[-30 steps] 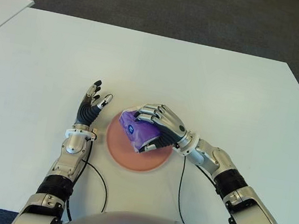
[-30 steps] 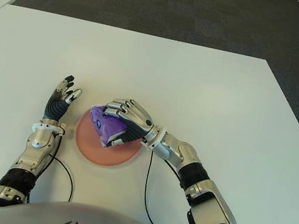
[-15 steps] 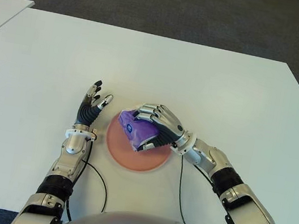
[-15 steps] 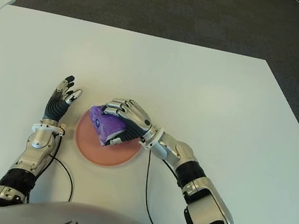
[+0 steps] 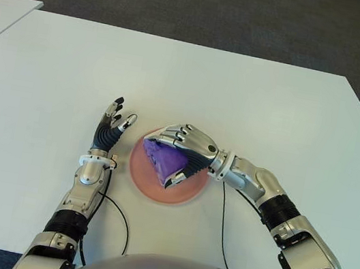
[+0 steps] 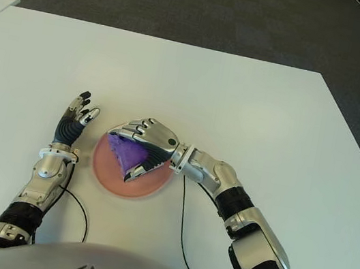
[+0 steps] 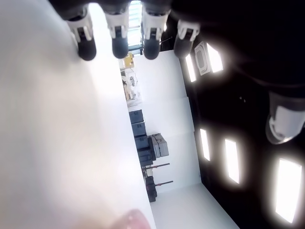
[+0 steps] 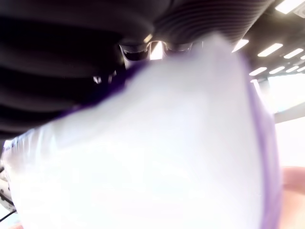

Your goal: Put the tissue paper into the plate.

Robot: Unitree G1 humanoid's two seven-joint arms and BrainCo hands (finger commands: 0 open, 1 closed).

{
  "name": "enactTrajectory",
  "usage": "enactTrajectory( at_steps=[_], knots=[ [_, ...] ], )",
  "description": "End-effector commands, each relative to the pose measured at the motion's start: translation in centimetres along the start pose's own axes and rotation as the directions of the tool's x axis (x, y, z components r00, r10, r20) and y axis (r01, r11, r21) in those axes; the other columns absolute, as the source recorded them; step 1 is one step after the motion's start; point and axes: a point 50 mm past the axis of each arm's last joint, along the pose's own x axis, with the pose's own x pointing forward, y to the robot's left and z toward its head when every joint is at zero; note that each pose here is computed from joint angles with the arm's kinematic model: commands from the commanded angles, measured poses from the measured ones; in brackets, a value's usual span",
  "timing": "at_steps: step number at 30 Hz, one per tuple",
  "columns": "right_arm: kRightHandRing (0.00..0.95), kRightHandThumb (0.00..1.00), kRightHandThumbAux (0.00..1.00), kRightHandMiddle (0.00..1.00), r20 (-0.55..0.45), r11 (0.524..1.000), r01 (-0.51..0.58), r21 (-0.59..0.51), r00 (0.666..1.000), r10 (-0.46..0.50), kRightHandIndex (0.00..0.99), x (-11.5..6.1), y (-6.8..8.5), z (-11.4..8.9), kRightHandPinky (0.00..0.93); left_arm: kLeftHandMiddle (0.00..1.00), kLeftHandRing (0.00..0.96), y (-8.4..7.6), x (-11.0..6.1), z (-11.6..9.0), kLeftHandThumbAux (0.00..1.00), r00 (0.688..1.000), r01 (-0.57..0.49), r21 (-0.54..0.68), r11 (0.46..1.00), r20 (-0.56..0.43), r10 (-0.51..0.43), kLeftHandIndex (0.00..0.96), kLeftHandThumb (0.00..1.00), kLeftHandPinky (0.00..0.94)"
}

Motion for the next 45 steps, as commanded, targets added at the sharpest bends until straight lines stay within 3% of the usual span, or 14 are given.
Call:
enactTrajectory(
  at_steps=[1,31,35,42,45],
  knots=[
    [0.001,0.053,0.24,0.001,-0.067,0.987,-0.157,0.032,0.985,0.159,0.001,-1.7,2.5,0.0,0.001,0.0,0.0,0.1,-1.4,-2.2,0.409,0.992,0.019,0.011,1.0,-0.121,-0.017,0.0,0.0,0.0],
    [0.0,0.059,0.194,0.0,-0.083,0.993,-0.112,0.028,0.99,0.114,0.0,-1.9,1.1,0.0,0.0,0.0,0.0,0.0,-1.2,-2.2,0.412,0.993,0.015,-0.013,1.0,-0.118,-0.016,0.0,0.0,0.0],
    [0.0,0.06,0.204,0.0,-0.084,0.996,-0.086,0.018,0.993,0.088,0.0,-1.9,0.3,-0.1,0.0,0.0,0.0,-0.1,-1.2,-2.2,0.414,0.993,0.01,-0.016,1.0,-0.118,-0.012,0.0,0.0,0.0],
    [0.0,0.058,0.237,0.0,-0.076,0.996,0.074,0.045,0.995,-0.071,0.0,-1.7,-4.0,-0.5,0.0,0.0,0.0,-0.1,-1.1,-2.1,0.418,0.994,0.011,-0.02,1.0,-0.109,-0.013,0.0,0.0,0.0],
    [0.0,0.052,0.249,0.0,-0.078,0.988,0.125,0.094,0.99,-0.118,0.0,-1.7,-4.9,-0.6,0.0,0.0,0.0,0.0,-1.0,-2.1,0.417,0.994,0.01,-0.014,1.0,-0.106,-0.012,0.0,0.0,0.0]
  ],
)
